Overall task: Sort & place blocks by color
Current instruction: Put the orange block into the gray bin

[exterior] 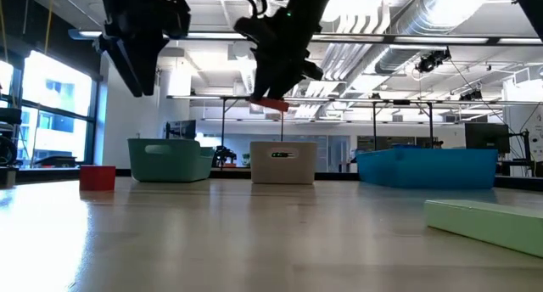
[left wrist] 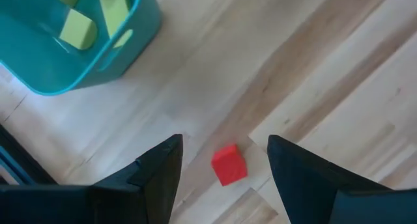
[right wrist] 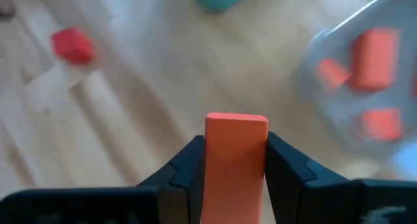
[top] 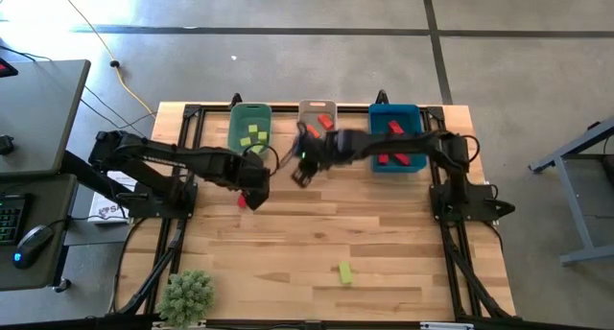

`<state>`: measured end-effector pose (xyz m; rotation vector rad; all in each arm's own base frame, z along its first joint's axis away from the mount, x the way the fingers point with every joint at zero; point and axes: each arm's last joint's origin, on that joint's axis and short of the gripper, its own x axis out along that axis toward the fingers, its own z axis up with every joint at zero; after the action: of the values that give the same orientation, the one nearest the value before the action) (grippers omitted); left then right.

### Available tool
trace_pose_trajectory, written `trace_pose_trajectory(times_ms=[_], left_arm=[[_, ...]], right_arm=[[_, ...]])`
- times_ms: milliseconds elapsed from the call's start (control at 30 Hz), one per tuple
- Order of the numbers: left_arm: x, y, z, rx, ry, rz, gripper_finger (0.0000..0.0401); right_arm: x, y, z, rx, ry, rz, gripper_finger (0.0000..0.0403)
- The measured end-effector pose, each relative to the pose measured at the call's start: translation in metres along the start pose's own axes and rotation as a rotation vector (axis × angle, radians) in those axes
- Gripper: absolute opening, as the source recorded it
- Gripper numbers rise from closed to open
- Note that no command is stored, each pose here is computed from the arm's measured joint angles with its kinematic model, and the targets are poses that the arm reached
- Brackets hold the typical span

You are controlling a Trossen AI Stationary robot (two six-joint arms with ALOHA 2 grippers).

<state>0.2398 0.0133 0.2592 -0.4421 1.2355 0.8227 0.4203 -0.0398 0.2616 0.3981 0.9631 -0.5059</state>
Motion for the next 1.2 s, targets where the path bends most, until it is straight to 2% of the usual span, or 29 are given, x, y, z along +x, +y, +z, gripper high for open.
trace_pose_trajectory(times_ms=[267, 600, 767, 900, 1067, 1200], left_arm=[[0.006, 0.012, 0.013, -0.080, -0.004, 0.008, 0.0214], [0.009, 0.016, 0.025, -0.142, -0.035, -0.032, 0.0214], [0.009, 0.016, 0.025, -0.164, -0.037, -0.034, 0.0214], [0.009, 0.016, 0.025, -0.207, -0.018, -0.054, 0.0214], [0.009, 0.014, 0.024, -0.331, 0.019, -0.088, 0.0214], [0.008, 0.013, 0.023, -0.396, 0.029, -0.095, 0.0214]], right_arm=[[0.005, -0.074, 0.036, 0.018, -0.043, -0.074, 0.0103], [0.016, -0.136, 0.062, 0.040, -0.126, -0.102, 0.0103], [0.035, -0.147, 0.062, 0.023, -0.087, -0.040, 0.0103], [0.042, -0.149, 0.059, -0.007, -0.056, -0.035, 0.0103], [0.044, -0.147, 0.056, -0.048, -0.017, 0.049, 0.0114], [0.047, -0.148, 0.055, -0.103, -0.002, 0.046, 0.0134]])
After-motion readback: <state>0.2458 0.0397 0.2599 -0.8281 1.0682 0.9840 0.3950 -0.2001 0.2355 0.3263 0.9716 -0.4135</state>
